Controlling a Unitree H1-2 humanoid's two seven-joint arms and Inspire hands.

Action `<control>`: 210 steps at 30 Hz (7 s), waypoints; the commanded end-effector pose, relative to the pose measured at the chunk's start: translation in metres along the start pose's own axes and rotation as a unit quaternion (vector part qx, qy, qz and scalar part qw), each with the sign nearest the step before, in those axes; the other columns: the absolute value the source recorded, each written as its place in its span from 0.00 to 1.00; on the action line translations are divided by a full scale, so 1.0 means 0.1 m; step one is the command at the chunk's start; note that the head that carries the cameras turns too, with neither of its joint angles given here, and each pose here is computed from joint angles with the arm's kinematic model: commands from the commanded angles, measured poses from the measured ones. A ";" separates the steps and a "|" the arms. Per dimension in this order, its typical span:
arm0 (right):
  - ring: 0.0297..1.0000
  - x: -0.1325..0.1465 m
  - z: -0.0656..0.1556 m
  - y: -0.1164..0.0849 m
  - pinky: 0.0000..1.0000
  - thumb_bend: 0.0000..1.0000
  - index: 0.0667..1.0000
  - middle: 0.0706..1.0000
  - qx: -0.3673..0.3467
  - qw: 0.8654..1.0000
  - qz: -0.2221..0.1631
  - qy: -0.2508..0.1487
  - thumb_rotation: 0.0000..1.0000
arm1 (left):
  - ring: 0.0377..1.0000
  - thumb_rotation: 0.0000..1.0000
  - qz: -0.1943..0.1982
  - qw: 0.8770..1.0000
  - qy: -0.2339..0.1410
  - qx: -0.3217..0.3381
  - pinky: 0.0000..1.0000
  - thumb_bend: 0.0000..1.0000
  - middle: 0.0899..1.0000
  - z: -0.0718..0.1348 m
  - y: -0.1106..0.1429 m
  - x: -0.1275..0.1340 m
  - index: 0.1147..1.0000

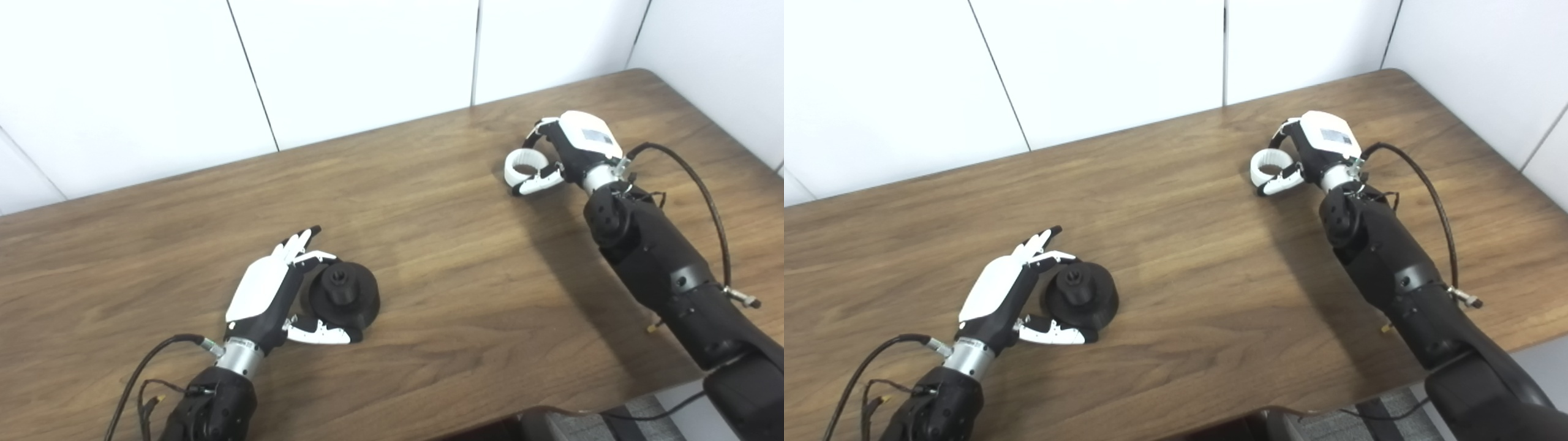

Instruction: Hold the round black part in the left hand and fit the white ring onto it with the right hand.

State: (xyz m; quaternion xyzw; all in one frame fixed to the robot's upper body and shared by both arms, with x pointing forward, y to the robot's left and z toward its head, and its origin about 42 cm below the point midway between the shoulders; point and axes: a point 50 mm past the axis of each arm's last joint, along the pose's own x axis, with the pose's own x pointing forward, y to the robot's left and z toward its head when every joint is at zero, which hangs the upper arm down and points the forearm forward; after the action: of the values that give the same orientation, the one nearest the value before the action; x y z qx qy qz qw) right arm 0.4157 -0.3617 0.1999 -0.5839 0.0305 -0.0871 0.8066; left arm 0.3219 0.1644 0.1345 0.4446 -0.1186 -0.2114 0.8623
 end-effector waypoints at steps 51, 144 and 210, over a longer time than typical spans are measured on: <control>0.82 -0.24 0.30 -1.04 0.82 0.52 0.46 0.86 0.034 0.976 -0.149 -0.152 0.15 | 1.00 0.31 0.026 0.999 -0.013 0.017 1.00 0.92 1.00 0.27 0.03 0.24 0.55; 0.81 -1.32 2.02 0.20 0.83 0.52 0.46 0.85 0.132 0.928 0.044 -0.346 0.16 | 1.00 0.33 0.021 1.000 -0.017 0.012 1.00 0.91 1.00 0.36 0.07 0.27 0.55; 0.82 -1.41 1.39 0.65 0.81 0.69 0.68 0.87 0.086 0.960 0.108 -0.244 0.35 | 1.00 0.30 0.028 0.999 -0.012 0.015 1.00 0.91 1.00 0.31 0.26 0.21 0.54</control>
State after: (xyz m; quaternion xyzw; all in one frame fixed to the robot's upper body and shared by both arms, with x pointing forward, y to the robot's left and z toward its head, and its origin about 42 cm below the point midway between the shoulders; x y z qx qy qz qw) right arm 0.3030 -0.1716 0.1798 -0.4841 -0.1424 0.1548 0.8494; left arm 0.3248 0.1377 0.1495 0.4480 -0.1054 -0.2234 0.8592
